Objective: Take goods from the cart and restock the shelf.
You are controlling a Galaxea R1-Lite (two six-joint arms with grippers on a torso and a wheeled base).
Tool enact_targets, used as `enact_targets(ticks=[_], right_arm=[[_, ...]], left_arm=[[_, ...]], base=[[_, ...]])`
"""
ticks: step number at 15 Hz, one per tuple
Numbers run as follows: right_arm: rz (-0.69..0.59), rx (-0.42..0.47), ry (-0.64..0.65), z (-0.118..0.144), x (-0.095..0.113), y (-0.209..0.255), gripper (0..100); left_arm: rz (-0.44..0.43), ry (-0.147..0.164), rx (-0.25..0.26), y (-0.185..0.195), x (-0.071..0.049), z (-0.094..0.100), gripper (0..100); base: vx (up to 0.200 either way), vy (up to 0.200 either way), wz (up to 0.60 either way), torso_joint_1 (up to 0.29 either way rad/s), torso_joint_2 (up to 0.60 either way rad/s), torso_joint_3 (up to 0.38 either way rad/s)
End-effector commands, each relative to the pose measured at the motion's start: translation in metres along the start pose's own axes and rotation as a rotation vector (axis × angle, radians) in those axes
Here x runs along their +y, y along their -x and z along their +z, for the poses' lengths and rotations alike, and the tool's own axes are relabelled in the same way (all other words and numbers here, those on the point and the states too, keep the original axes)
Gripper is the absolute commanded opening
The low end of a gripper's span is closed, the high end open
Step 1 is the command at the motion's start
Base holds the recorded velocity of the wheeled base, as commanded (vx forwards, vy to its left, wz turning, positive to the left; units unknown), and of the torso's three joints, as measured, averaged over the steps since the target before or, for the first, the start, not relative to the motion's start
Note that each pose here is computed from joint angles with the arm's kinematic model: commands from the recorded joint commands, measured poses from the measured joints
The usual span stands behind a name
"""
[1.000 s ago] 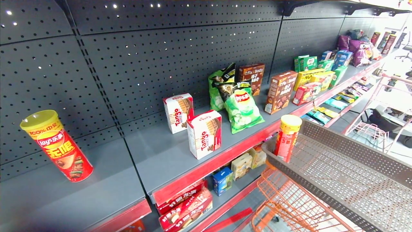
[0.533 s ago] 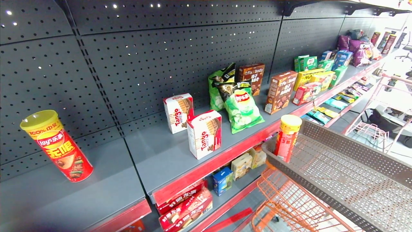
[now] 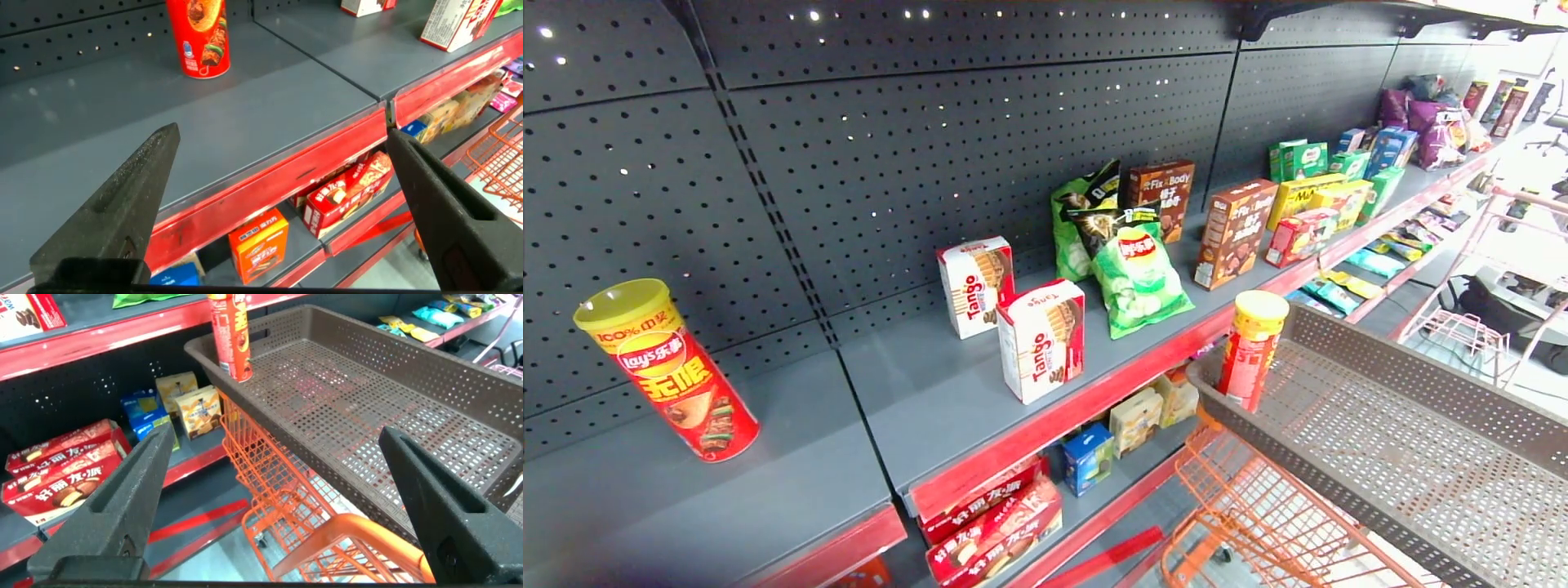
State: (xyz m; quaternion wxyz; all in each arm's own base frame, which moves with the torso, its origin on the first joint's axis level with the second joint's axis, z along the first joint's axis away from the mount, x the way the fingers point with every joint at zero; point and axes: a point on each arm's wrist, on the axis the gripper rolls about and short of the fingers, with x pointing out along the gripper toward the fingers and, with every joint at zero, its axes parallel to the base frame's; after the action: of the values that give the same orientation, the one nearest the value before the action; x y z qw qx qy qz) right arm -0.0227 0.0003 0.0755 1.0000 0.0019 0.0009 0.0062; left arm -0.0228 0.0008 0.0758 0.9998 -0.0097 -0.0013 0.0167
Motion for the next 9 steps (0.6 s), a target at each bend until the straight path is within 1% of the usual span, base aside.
enact_targets(ticks=[1, 4, 5, 6, 7, 8, 9], right_arm=[[0.000, 0.001, 0.001, 0.000, 0.000, 0.000, 100], [0.020, 0.008, -0.009, 0.000, 0.000, 0.000, 100], [0.034, 0.040, 0.019, 0.001, 0.000, -0.003, 100], [0.045, 0.030, 0.031, 0.008, 0.000, -0.002, 100], [0.044, -0.002, 0.030, 0.024, 0.000, 0.000, 100], [0.012, 0.095, 0.030, 0.080, 0.000, -0.016, 100], [-0.118, 0.150, 0.029, 0.101, -0.002, -0.035, 100]], left_arm=[[0.000, 0.001, -0.001, 0.000, 0.000, 0.000, 100], [0.000, 0.001, -0.001, 0.000, 0.000, 0.000, 100], [0.000, 0.001, -0.001, 0.000, 0.000, 0.000, 100], [0.000, 0.001, -0.001, 0.000, 0.000, 0.000, 100], [0.000, 0.001, -0.001, 0.000, 0.000, 0.000, 100], [0.000, 0.001, -0.001, 0.000, 0.000, 0.000, 100], [0.000, 0.001, -0.001, 0.000, 0.000, 0.000, 100]], base=[[0.000, 0.000, 0.00, 0.000, 0.00, 0.000], [0.000, 0.000, 0.00, 0.000, 0.00, 0.000], [0.000, 0.000, 0.00, 0.000, 0.00, 0.000], [0.000, 0.000, 0.00, 0.000, 0.00, 0.000], [0.000, 0.000, 0.00, 0.000, 0.00, 0.000], [0.000, 0.000, 0.00, 0.000, 0.00, 0.000], [0.000, 0.000, 0.00, 0.000, 0.00, 0.000]])
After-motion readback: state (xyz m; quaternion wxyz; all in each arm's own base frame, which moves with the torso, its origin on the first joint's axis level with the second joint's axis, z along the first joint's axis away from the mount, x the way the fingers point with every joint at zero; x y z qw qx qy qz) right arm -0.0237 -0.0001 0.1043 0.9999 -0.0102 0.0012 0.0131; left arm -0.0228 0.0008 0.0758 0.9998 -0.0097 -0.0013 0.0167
